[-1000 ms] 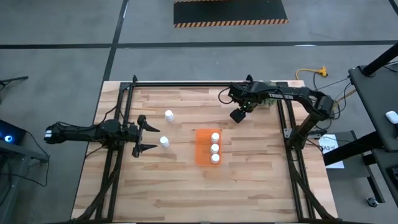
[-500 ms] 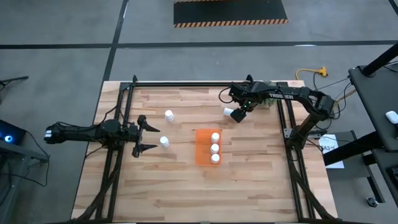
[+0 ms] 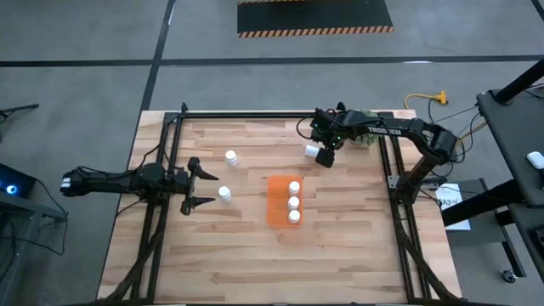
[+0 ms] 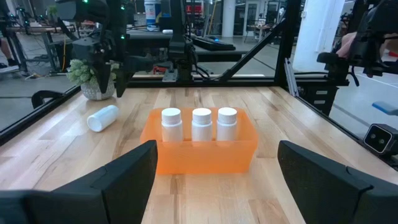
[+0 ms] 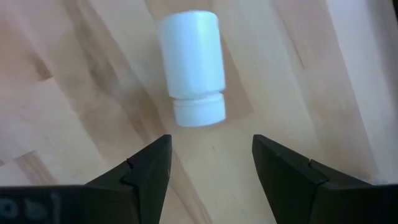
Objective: Pick and place pill bottles into a basket
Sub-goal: Put the white pill bottle into the orange bin
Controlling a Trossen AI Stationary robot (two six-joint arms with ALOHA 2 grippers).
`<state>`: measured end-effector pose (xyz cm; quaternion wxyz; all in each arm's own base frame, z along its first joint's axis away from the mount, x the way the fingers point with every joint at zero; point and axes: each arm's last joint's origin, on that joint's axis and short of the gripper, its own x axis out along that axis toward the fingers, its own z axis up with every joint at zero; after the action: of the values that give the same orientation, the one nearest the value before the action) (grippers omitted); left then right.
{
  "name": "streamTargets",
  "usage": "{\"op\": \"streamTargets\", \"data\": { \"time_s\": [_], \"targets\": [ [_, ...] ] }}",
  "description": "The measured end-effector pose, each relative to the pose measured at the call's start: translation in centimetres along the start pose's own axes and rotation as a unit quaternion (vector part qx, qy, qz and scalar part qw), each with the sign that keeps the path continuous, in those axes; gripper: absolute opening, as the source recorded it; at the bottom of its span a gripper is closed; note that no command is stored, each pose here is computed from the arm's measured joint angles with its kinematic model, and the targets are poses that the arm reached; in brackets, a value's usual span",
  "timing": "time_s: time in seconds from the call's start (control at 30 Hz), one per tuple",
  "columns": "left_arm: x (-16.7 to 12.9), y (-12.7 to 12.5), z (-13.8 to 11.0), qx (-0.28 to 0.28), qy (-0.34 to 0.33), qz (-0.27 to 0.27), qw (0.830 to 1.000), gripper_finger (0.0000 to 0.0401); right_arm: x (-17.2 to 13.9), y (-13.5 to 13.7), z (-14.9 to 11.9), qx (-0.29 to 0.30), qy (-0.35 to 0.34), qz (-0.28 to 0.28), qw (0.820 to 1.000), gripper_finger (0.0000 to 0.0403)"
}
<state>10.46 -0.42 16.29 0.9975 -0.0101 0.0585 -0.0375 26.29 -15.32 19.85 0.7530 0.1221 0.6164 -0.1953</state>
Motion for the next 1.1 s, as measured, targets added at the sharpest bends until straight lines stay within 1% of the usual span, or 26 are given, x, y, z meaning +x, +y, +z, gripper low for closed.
{"op": "streamTargets", "data": {
  "time_s": [0.3,0.73,0.83,1.03,1.1],
  "targets": [
    [0.0,0.0,0.0,0.000,0.000,0.000,1.000,0.0315,0.1,0.0,0.5,-0.045,-0.027,0.006,0.999,0.0215],
    [0.0,0.0,0.0,0.000,0.000,0.000,1.000,0.0315,2.0,0.3,-0.4,-0.066,-0.047,0.026,0.996,0.0215],
    [0.0,0.0,0.0,0.000,0.001,0.000,1.000,0.0315,3.1,0.4,-0.6,-0.068,-0.050,0.043,0.996,0.0215],
    [0.0,0.0,0.0,0.000,-0.001,0.000,1.000,0.0315,7.2,0.3,-0.4,-0.070,-0.012,0.051,0.996,0.0214],
    [0.0,0.0,0.0,0.000,0.000,0.000,1.000,0.0315,8.4,0.2,-0.2,-0.068,0.005,0.053,0.996,0.0205]
  ]
}}
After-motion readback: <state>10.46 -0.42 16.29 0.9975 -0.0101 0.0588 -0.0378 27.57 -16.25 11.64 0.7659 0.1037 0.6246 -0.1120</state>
